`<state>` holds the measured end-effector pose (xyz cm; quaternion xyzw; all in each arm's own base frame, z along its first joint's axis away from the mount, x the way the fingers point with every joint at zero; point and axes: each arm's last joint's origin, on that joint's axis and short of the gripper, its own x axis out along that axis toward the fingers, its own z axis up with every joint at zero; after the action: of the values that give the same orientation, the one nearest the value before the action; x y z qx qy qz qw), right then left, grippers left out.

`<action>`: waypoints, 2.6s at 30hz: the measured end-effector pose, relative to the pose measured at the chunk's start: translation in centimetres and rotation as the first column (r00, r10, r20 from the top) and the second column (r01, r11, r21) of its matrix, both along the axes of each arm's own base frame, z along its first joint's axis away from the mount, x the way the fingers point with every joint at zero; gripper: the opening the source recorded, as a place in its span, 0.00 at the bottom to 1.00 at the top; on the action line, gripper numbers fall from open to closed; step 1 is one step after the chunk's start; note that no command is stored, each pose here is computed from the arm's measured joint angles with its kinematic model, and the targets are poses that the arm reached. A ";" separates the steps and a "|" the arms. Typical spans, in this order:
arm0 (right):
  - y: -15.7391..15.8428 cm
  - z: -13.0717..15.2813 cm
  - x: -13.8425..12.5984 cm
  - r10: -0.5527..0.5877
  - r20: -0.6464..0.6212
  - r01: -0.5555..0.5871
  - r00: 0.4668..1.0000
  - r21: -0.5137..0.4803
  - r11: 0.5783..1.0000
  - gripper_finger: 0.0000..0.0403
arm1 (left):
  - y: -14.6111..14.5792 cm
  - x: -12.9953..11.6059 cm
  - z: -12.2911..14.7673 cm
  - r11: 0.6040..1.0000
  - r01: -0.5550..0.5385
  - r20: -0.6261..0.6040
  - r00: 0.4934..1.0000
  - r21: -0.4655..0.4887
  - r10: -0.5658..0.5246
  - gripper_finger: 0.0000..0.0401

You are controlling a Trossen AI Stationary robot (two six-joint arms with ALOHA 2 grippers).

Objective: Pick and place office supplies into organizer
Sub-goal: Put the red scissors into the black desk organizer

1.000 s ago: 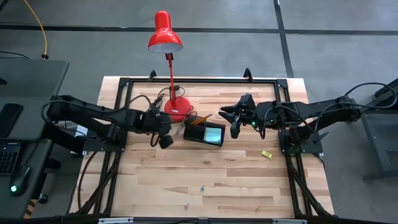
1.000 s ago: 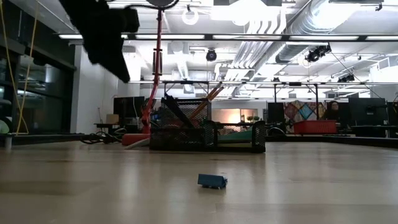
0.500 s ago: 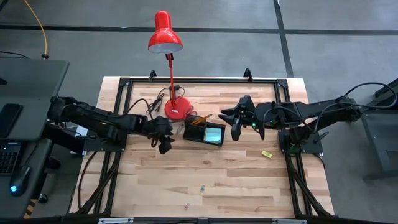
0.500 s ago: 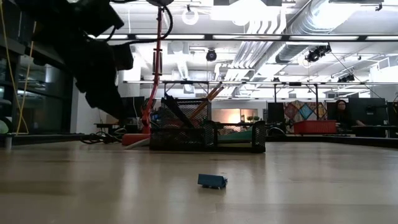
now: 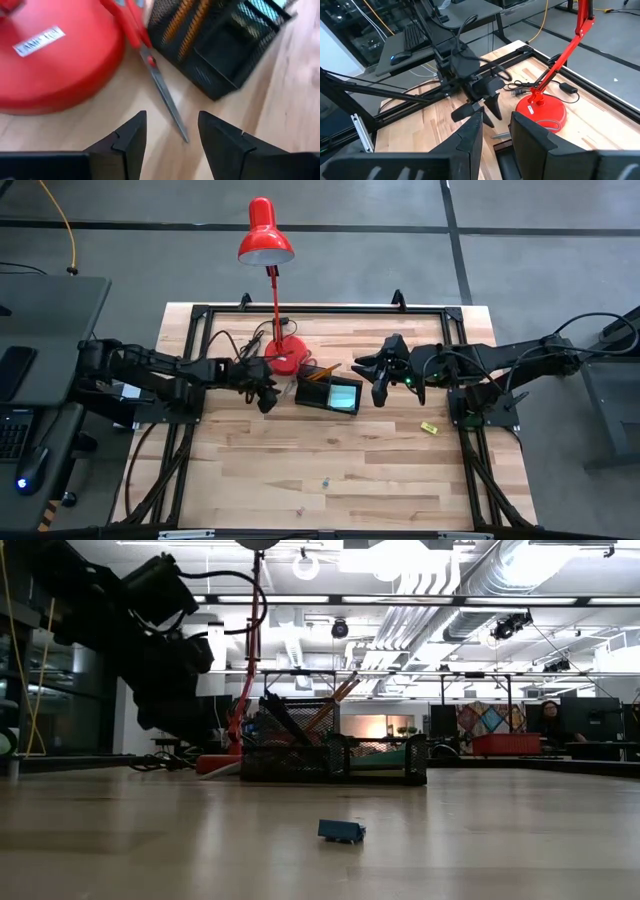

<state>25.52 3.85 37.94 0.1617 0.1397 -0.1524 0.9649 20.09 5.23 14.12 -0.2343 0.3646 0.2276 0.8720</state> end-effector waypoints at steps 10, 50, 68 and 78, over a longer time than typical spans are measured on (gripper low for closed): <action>0.0 0.0 0.0 -0.006 0.001 0.006 1.000 0.000 1.000 0.23 | 1.5 -0.3 -1.7 0.999 -0.017 -0.057 0.998 -0.052 0.014 0.41; -0.2 -0.1 -0.1 -0.097 0.003 0.097 0.995 0.009 0.995 0.23 | 1.9 2.4 -4.2 0.990 0.062 0.080 0.995 -0.129 -0.051 0.01; -0.5 -0.1 -0.2 -0.178 0.014 0.178 0.984 -0.025 0.984 0.23 | 1.9 0.7 1.6 0.999 -0.046 0.236 0.971 0.021 0.039 0.00; -0.6 0.3 0.0 -0.162 0.053 0.163 0.985 -0.002 0.987 0.24 | 1.2 -1.3 6.9 0.995 -0.084 0.503 0.863 0.050 0.048 0.00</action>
<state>25.53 3.28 38.26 0.1735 0.0998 -0.2268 0.9531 18.77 6.41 21.05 -0.2670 0.1095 0.2013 0.9361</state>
